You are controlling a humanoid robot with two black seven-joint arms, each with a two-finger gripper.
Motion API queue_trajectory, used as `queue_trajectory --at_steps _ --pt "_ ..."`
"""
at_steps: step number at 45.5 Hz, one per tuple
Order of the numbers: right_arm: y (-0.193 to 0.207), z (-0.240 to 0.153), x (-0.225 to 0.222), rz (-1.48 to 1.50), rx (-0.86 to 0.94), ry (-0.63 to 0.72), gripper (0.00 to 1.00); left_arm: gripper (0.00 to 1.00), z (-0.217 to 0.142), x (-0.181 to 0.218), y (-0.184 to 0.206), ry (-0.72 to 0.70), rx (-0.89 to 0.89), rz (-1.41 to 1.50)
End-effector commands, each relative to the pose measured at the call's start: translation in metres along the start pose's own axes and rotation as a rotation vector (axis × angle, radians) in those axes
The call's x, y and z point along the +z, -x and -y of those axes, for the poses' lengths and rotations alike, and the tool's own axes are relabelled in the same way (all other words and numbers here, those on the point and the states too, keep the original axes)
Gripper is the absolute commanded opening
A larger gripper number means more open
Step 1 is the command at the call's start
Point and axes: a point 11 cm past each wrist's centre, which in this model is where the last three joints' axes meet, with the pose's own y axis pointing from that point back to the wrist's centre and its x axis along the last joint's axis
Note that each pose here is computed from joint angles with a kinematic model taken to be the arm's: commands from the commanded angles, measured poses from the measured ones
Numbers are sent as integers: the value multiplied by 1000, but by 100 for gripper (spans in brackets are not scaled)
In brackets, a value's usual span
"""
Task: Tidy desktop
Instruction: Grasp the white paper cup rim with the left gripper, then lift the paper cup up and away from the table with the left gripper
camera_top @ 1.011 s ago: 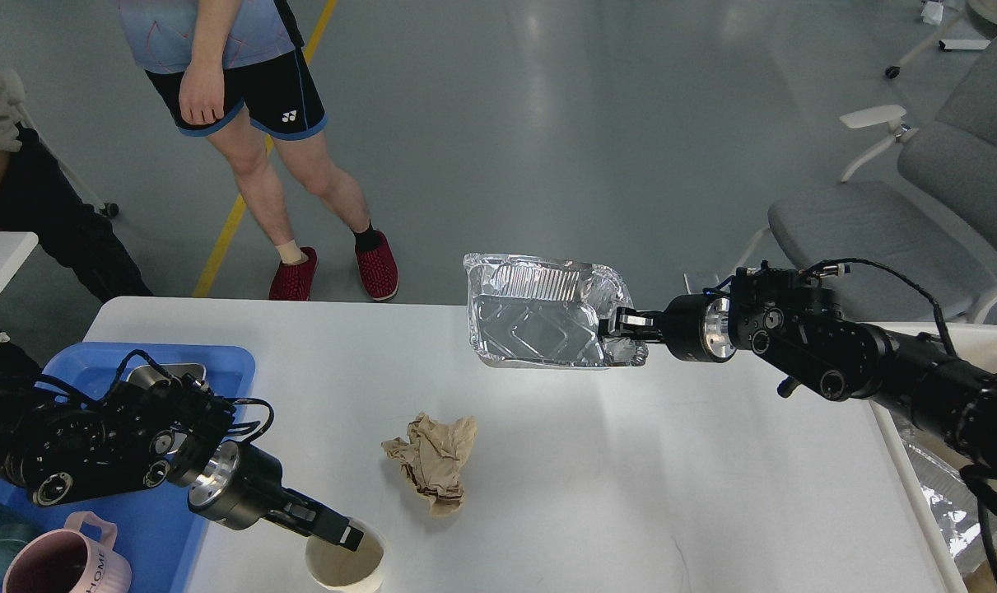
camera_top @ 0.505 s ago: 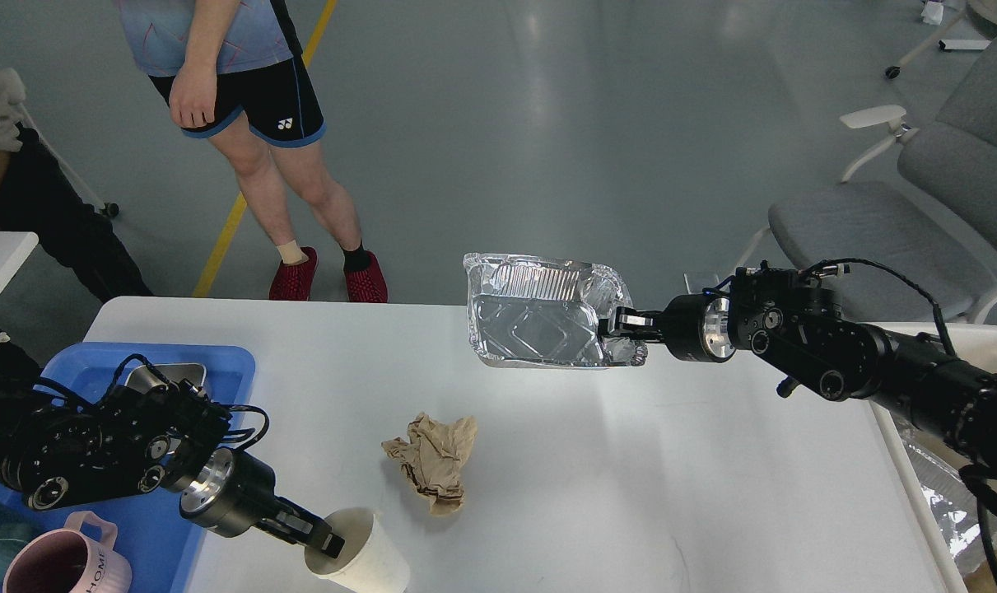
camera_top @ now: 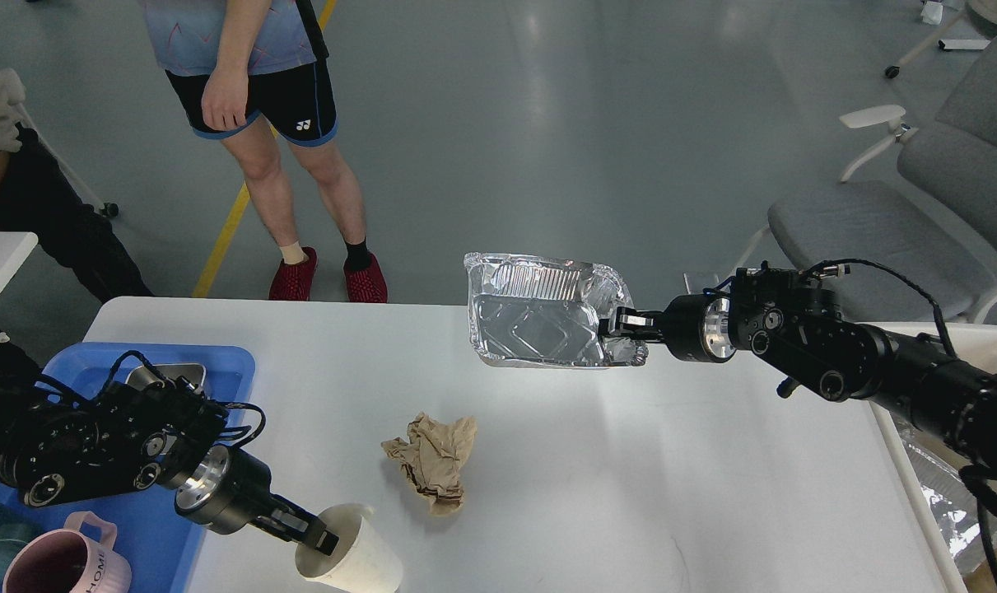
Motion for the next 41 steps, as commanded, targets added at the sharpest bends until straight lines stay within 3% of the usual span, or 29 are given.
queue_trajectory --at_steps 1,9,19,27,33,41 --pt "1 1 0 1 -2 -1 0 1 -6 -1 -6 -8 17 5" --pt "3 1 2 5 -3 1 0 1 -34 -12 -24 -45 98 0" --pt "4 0 4 9 -3 4 0 1 -120 -23 -48 -74 269 -28" --pt "4 1 5 8 -2 6 0 1 -184 -22 -36 -83 370 -76" --pt "4 5 4 9 3 8 0 1 -200 -28 -18 -85 411 -113" --pt "5 6 3 8 -1 8 0 1 -216 -15 -26 -79 446 -80"
